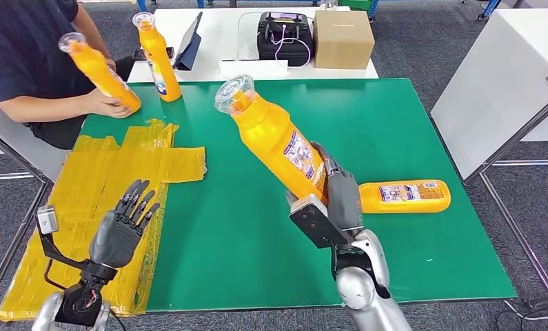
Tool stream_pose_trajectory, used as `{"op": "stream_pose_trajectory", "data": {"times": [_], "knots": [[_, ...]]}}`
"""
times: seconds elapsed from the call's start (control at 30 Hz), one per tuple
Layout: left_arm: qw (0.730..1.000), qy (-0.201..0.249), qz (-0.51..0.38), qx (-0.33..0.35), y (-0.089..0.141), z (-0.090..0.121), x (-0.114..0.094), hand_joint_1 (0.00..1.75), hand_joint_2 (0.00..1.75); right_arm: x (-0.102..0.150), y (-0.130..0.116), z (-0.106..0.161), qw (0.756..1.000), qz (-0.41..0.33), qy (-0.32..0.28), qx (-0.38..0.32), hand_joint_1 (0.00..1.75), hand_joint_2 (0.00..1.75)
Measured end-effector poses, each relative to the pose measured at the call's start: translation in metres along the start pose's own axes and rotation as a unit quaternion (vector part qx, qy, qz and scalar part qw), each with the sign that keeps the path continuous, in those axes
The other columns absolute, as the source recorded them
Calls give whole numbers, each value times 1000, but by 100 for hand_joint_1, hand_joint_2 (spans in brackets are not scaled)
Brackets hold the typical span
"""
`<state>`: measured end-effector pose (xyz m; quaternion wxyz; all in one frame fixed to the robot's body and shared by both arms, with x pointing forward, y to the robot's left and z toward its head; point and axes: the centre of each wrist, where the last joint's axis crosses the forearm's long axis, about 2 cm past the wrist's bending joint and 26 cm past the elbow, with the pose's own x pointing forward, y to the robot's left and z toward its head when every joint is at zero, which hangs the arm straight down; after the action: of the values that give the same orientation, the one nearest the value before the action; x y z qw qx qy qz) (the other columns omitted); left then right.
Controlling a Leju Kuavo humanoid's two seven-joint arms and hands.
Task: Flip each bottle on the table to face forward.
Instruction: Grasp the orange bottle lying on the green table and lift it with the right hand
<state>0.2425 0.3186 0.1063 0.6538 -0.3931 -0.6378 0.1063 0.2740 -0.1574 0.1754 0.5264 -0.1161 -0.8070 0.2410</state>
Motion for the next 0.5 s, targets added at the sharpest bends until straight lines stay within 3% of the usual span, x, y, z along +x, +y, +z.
{"op": "stream_pose_trajectory", "data": {"times": [0.2, 0.5], "knots": [[999, 7, 11, -50, -30, -4, -16, 0, 175, 24, 18, 4, 998, -14, -33, 46, 175, 175], [992, -3, -13, -127, -73, -18, -28, 0, 175, 40, 53, 8, 983, -52, -44, 171, 175, 175]]}}
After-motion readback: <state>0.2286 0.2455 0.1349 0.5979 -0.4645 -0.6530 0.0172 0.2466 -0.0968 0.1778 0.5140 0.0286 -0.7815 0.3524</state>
